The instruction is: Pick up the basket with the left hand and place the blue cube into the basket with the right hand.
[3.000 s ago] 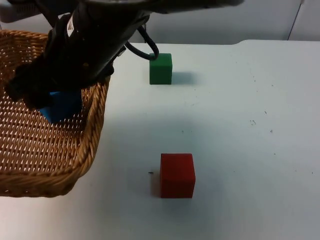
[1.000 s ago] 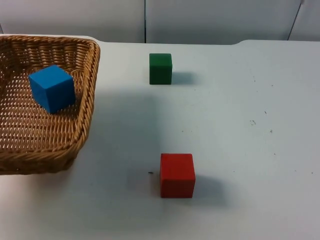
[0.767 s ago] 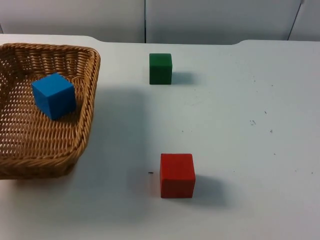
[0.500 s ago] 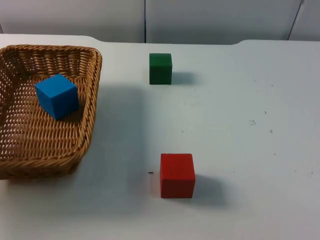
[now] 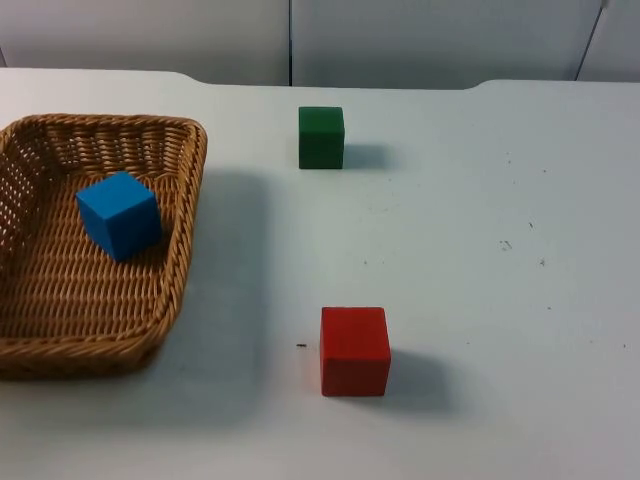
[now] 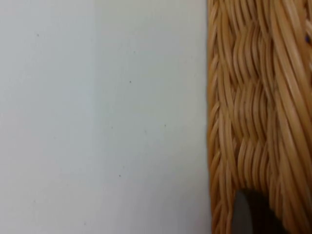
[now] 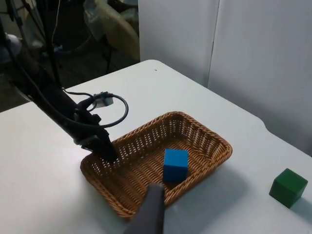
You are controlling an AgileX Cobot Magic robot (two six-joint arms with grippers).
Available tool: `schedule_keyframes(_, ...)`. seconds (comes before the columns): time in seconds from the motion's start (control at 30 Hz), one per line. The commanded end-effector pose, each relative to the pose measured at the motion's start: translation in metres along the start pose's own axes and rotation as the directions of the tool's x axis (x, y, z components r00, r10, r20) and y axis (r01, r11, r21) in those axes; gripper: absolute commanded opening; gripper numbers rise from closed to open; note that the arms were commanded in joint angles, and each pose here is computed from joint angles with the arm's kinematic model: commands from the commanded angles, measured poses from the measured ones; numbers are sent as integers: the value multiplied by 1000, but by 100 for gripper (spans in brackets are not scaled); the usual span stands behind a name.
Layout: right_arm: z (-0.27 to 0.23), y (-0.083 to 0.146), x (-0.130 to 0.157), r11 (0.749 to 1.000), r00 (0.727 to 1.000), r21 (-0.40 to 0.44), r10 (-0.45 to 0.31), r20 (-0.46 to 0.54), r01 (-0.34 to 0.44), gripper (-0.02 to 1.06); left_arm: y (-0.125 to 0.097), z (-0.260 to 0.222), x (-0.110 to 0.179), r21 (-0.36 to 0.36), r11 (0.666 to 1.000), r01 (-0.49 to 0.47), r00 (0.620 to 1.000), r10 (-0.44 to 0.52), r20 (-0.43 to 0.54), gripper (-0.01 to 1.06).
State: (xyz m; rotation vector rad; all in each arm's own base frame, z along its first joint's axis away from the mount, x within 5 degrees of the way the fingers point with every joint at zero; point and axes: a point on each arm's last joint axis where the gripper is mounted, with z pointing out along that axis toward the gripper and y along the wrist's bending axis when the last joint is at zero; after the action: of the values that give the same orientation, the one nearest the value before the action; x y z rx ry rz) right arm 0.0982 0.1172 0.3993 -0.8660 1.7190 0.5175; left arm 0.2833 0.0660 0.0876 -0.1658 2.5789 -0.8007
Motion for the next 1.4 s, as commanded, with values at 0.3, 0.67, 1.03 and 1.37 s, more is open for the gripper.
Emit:
schedule_keyframes(0.3,-1,0,2,1000,1000,-1,-3,-11,3,83,-2,-2,-5,10,1000,-26,999,26,25,28)
schedule_keyframes(0.67,-1,0,2,1000,1000,-2,-2,-20,2,83,-1,-2,-6,0,999,-34,999,34,25,80)
schedule_keyframes(1.03,-1,0,3,1000,1000,-3,0,-24,0,83,-3,-15,-18,-82,995,-59,995,65,72,80)
schedule_keyframes(1.37,-1,0,3,1000,1000,2,-9,-24,9,83,-35,-72,-43,-240,966,-95,949,161,273,80)
